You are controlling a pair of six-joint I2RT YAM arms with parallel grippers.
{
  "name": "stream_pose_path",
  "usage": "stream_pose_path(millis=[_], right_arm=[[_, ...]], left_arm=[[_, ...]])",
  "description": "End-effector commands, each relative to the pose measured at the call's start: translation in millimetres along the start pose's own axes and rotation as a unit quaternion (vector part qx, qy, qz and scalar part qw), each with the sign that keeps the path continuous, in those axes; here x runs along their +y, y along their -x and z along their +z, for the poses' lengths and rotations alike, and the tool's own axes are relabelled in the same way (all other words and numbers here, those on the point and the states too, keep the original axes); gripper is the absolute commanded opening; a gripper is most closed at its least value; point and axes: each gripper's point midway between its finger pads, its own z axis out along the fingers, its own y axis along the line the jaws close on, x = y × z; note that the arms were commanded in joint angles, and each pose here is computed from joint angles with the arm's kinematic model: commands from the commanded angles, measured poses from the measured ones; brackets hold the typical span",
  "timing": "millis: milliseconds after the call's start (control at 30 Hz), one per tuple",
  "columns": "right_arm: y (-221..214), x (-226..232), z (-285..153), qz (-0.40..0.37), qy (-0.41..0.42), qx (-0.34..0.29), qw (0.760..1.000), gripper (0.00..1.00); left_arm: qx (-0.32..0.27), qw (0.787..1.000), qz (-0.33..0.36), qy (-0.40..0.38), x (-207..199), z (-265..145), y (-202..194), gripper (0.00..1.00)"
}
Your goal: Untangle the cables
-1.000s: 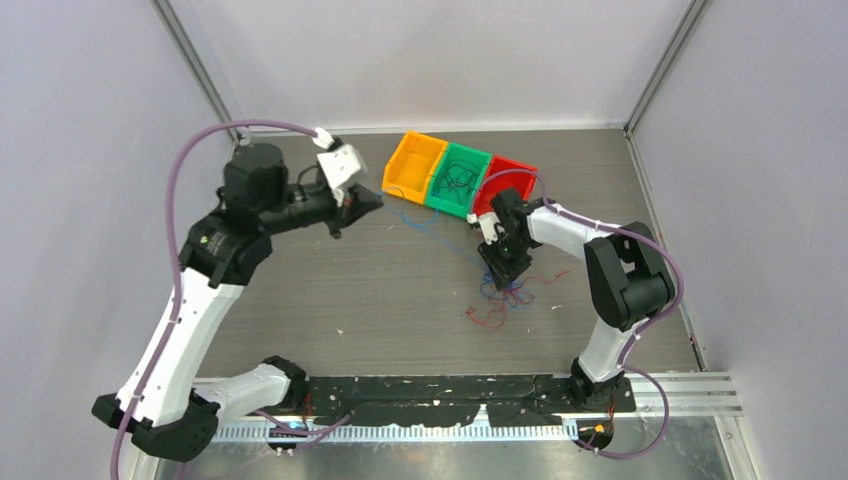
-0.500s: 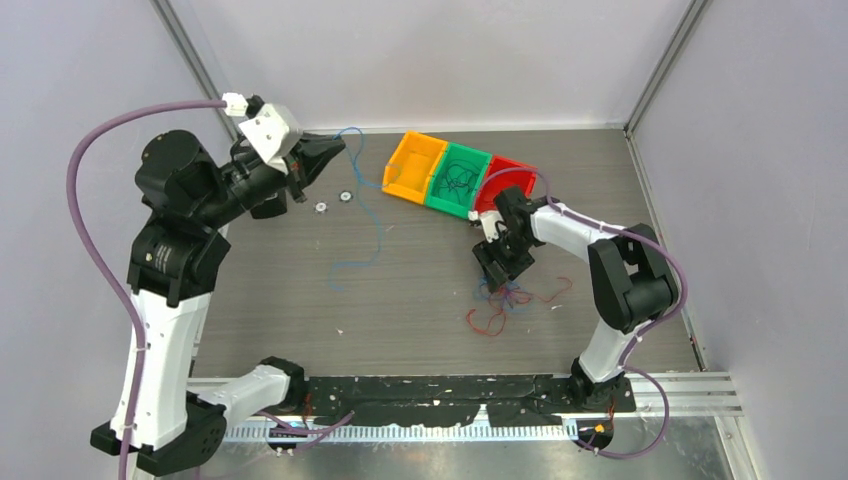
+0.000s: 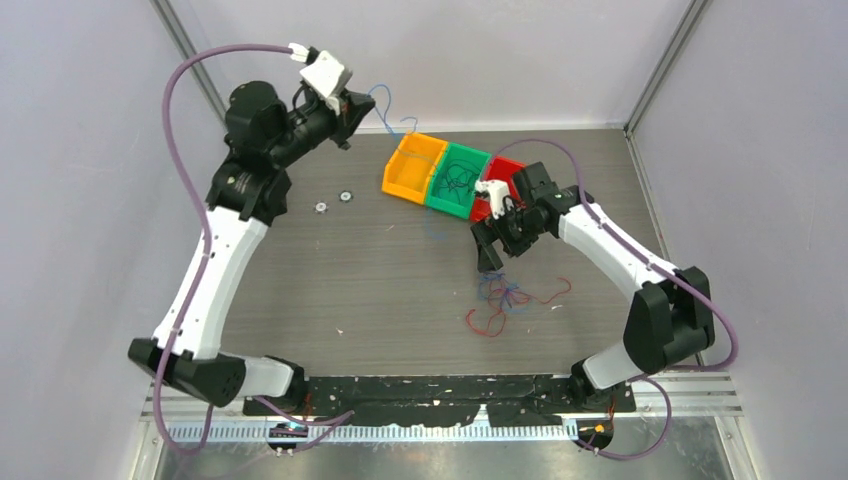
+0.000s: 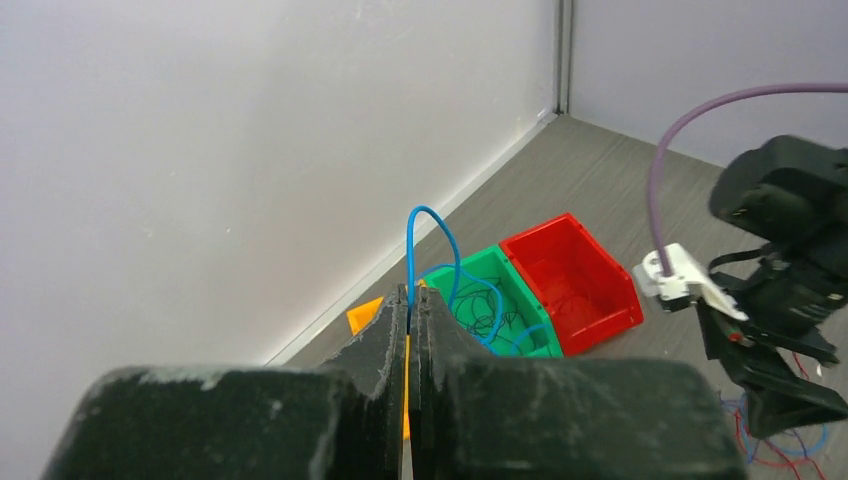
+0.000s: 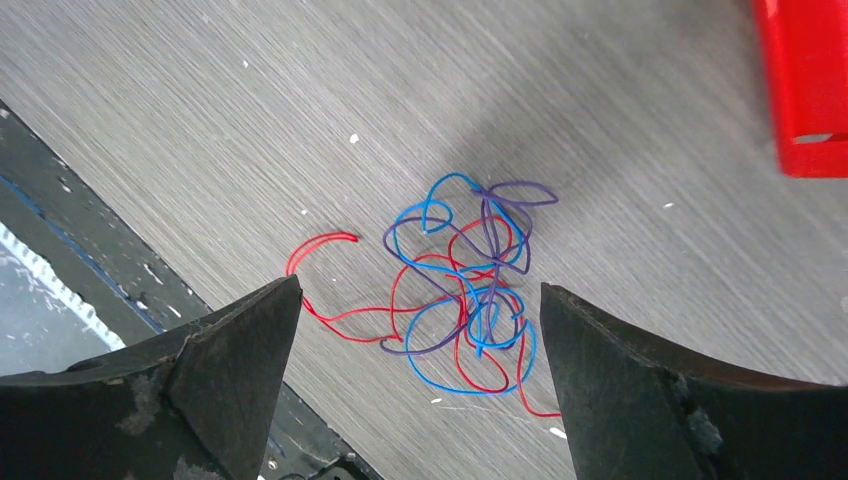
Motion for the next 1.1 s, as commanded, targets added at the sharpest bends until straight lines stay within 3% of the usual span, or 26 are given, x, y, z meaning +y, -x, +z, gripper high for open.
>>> stream_pose_path(millis=[0, 333, 767, 1067], right_arm=[[27, 4, -34, -0.001, 0.001, -0.061, 0.998, 0.95], [29, -12, -54, 0.02, -0.016, -0.088, 0.996, 0.95], [22, -28, -47, 0.045, -0.008, -0.074, 0.996, 0.95], [17, -31, -45, 0.053, 0.002, -0.067, 0.996, 0.95]], left_arm=[[-0.077, 0.996, 0.005, 0.037, 28, 32, 26, 0.0], [-0.07, 0.993, 0.012, 0.092, 88, 116, -18, 0.0], [0.011, 0.995, 0.029, 0.093, 102, 165, -127, 0.0], [-0.025, 0.98, 0.073, 0.183, 153, 172, -81, 0.0]])
